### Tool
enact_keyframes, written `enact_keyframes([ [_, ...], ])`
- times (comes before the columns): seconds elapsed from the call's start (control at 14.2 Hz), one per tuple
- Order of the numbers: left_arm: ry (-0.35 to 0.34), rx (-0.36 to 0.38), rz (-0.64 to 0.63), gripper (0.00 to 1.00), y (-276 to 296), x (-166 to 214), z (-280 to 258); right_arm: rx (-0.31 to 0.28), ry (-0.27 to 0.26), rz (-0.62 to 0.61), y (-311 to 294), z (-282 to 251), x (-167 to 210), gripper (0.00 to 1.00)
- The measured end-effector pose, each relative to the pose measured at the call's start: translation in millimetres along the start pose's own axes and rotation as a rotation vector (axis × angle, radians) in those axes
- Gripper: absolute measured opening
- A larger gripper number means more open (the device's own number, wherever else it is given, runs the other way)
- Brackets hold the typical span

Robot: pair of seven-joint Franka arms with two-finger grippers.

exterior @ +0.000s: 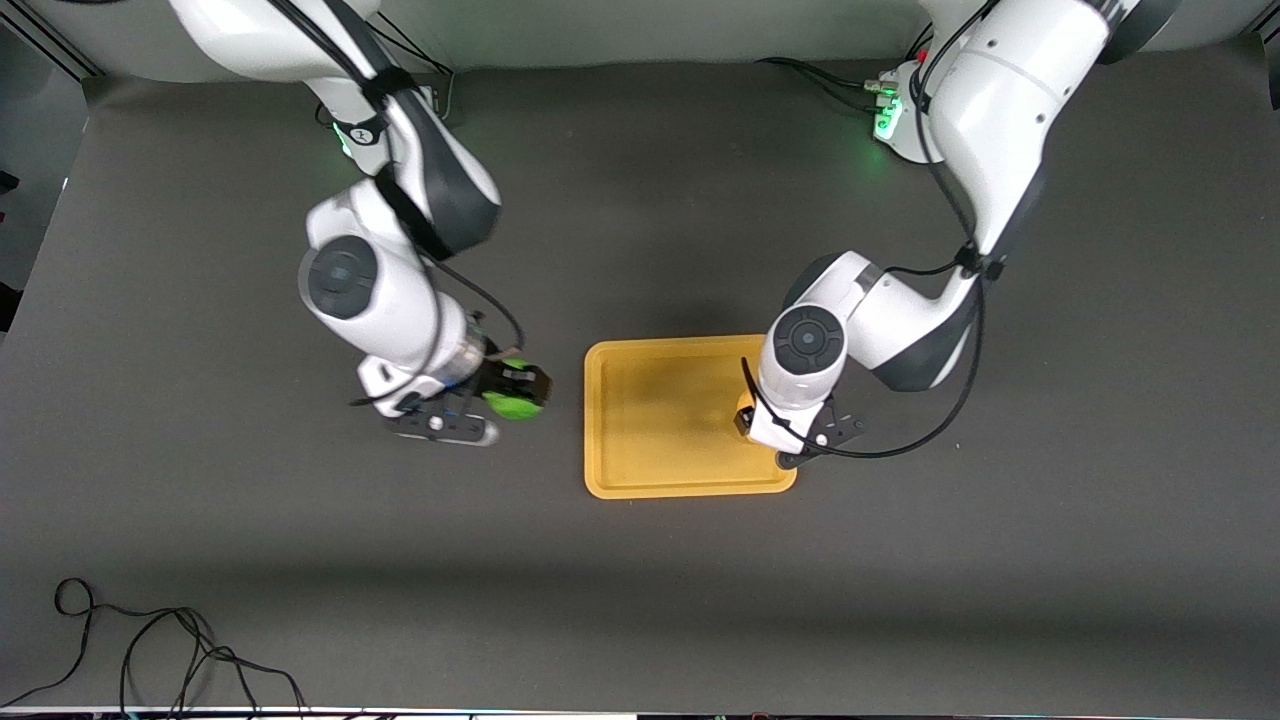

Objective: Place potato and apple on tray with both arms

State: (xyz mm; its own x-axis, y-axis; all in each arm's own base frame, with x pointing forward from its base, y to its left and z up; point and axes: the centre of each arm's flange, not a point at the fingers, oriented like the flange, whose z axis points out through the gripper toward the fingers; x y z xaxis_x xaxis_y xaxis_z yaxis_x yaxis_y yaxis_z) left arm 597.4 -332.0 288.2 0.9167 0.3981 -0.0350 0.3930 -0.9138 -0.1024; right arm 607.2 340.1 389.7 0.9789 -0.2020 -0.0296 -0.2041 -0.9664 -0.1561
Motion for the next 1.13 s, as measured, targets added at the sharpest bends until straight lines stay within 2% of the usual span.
enact_keyframes([
  [0.21, -0.048, -0.003, 0.126, 1.0, -40, 29, -57, 0.005, -0.003, -0.037, -58, 46, -4, 0.78],
  [0.49, -0.065, 0.008, 0.259, 1.0, -132, 76, -126, 0.01, -0.005, -0.112, -120, 130, -28, 0.78],
  [0.64, -0.049, 0.007, 0.299, 1.0, -177, 96, -152, 0.037, 0.023, -0.112, -141, 163, -44, 0.78],
  [0.78, -0.02, -0.001, 0.329, 1.0, -214, 108, -176, 0.04, 0.031, -0.128, -156, 182, -62, 0.78],
  [0.92, 0.001, -0.015, 0.37, 1.0, -247, 112, -196, 0.018, 0.038, -0.136, -163, 191, -75, 0.78],
  [1.13, 0.026, -0.023, 0.405, 1.0, -295, 105, -220, -0.015, 0.056, -0.138, -159, 201, -74, 0.78],
])
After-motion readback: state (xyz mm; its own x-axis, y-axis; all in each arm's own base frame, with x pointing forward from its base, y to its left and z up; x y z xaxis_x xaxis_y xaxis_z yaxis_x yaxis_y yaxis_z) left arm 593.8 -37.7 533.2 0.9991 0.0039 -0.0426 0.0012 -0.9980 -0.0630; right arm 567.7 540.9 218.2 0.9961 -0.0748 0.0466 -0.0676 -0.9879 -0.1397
